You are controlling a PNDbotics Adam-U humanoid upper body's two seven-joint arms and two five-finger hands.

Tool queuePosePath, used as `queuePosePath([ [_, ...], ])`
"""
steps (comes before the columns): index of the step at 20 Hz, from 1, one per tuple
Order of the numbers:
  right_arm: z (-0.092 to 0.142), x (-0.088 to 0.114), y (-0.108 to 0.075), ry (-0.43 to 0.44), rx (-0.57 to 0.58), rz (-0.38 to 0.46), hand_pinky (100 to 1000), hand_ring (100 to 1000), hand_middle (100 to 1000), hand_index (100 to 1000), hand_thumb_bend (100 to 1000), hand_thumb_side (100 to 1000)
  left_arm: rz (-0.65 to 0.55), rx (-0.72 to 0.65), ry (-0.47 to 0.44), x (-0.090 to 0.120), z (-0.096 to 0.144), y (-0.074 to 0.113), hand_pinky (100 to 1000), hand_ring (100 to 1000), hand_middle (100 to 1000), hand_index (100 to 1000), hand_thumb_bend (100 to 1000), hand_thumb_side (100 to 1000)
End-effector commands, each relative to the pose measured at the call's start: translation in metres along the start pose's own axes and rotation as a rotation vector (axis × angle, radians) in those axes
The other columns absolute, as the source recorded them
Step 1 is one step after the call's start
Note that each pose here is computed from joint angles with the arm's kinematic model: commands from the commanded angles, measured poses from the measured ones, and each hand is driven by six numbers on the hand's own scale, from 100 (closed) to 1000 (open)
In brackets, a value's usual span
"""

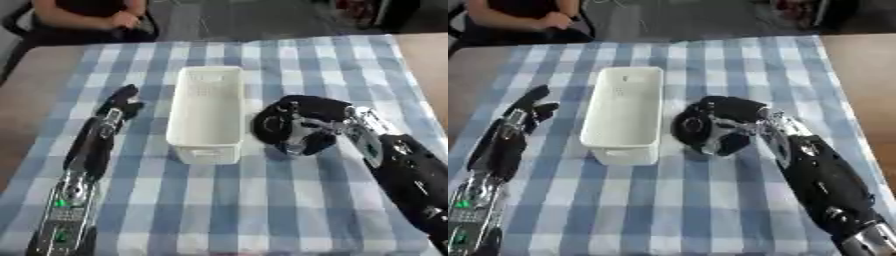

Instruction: Pick up objects on the table and place them in the box.

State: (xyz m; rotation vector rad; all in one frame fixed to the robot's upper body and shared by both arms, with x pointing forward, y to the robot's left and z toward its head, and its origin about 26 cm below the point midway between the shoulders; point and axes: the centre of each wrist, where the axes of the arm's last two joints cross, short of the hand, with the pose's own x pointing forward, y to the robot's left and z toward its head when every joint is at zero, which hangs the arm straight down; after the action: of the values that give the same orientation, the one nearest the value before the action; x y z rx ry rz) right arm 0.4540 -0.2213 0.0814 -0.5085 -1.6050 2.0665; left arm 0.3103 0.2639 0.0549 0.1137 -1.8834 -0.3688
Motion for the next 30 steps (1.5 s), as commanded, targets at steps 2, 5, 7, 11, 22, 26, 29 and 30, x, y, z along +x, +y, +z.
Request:
queuePosePath([
  [2,0.000,-0.005,-0.014,0.017,-0.022,0.030,1000,940,923,730,303,775,-0.007,-0.003,-0.026,0.006,-0.004,0.002,904,831,1000,913,100,1000],
  [5,0.001,-0.006,-0.020,0.023,-0.034,0.036,1000,940,923,730,304,775,-0.007,-0.004,-0.025,0.006,-0.004,0.002,904,831,1000,912,100,1000],
  [7,0.001,-0.007,-0.022,0.026,-0.038,0.039,1000,940,923,730,304,776,-0.007,-0.004,-0.025,0.006,-0.003,0.002,904,831,1000,912,100,1000],
  [11,0.002,-0.008,-0.023,0.032,-0.040,0.038,1000,940,923,729,306,776,-0.007,-0.006,-0.025,0.006,-0.003,0.002,904,831,1000,912,100,1000],
  [22,0.003,-0.008,-0.028,0.035,-0.050,0.039,1000,940,922,728,307,777,-0.008,-0.008,-0.022,0.005,-0.003,0.002,905,833,1000,910,100,1000],
  [26,0.002,-0.009,-0.027,0.038,-0.047,0.036,1000,940,922,727,308,777,-0.006,-0.009,-0.024,0.005,-0.004,0.001,906,834,1000,909,100,1000],
  [29,0.003,-0.009,-0.027,0.038,-0.046,0.037,1000,940,922,727,308,777,-0.005,-0.010,-0.026,0.006,-0.004,0.001,906,834,1000,909,100,1000],
  [30,0.003,-0.009,-0.027,0.040,-0.046,0.037,1000,940,922,727,308,777,-0.004,-0.011,-0.027,0.006,-0.004,0.001,906,834,1000,909,100,1000],
])
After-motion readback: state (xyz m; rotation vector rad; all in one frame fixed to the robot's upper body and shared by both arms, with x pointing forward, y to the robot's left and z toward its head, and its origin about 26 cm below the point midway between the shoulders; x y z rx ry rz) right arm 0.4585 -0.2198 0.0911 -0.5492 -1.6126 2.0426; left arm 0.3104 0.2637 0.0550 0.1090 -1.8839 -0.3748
